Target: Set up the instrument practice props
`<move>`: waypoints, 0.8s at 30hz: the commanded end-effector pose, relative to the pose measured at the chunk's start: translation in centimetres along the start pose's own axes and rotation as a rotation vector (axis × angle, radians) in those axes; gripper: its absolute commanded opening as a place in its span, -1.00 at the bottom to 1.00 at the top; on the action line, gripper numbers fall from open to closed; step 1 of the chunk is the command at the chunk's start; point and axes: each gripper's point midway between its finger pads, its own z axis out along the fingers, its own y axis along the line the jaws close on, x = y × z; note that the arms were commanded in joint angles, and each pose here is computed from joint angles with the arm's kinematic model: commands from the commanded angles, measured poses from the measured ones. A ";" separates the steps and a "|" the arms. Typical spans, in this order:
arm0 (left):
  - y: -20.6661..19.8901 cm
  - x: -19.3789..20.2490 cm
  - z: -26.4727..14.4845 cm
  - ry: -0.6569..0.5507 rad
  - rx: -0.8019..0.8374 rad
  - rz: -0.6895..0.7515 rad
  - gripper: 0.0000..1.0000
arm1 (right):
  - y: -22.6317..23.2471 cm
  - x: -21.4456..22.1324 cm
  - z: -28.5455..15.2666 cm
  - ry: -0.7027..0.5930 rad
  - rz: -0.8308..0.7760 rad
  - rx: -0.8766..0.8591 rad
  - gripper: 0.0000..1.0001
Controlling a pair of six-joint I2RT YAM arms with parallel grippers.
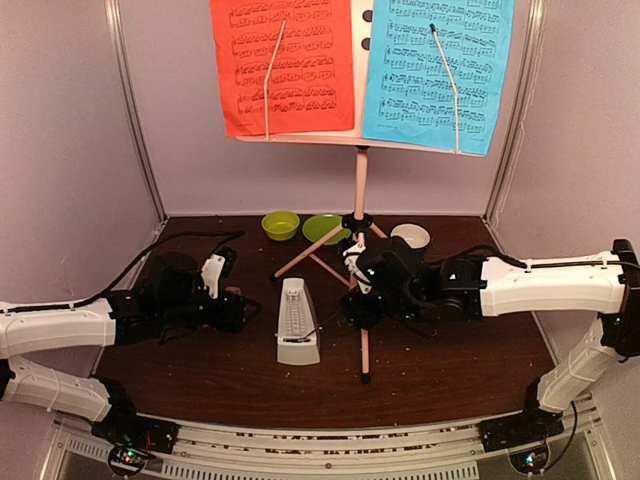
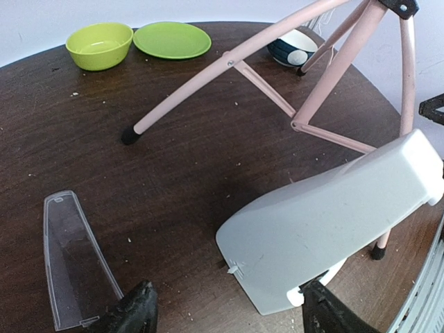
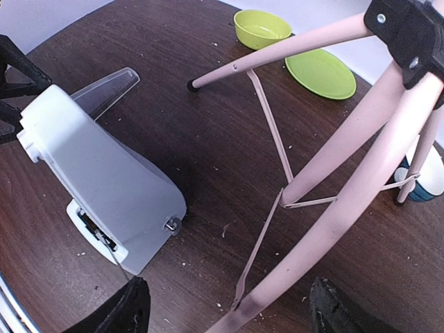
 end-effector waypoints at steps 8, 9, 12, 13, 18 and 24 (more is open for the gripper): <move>2.0 -4.1 -1.8 -0.120 -0.074 -0.076 0.51 | -2.7 -0.6 -2.8 -0.020 -0.116 0.084 0.59; 2.6 -4.4 -2.2 -0.131 -0.090 -0.098 0.52 | -2.8 -1.2 -3.4 -0.036 -0.109 0.074 0.60; 5.1 -5.3 -3.7 -0.164 -0.153 -0.161 0.56 | -2.6 -3.2 -5.6 -0.100 -0.082 0.022 0.66; 5.7 -5.6 -4.2 -0.174 -0.170 -0.168 0.56 | -2.5 -3.8 -6.3 -0.123 -0.070 0.003 0.68; 6.6 -7.9 -6.6 -0.202 -0.229 -0.106 0.66 | -3.0 -5.7 -9.1 -0.196 -0.007 -0.057 0.94; 5.0 -10.8 -7.5 -0.140 -0.197 -0.031 0.74 | -4.9 -7.0 -11.3 -0.252 0.098 -0.088 1.00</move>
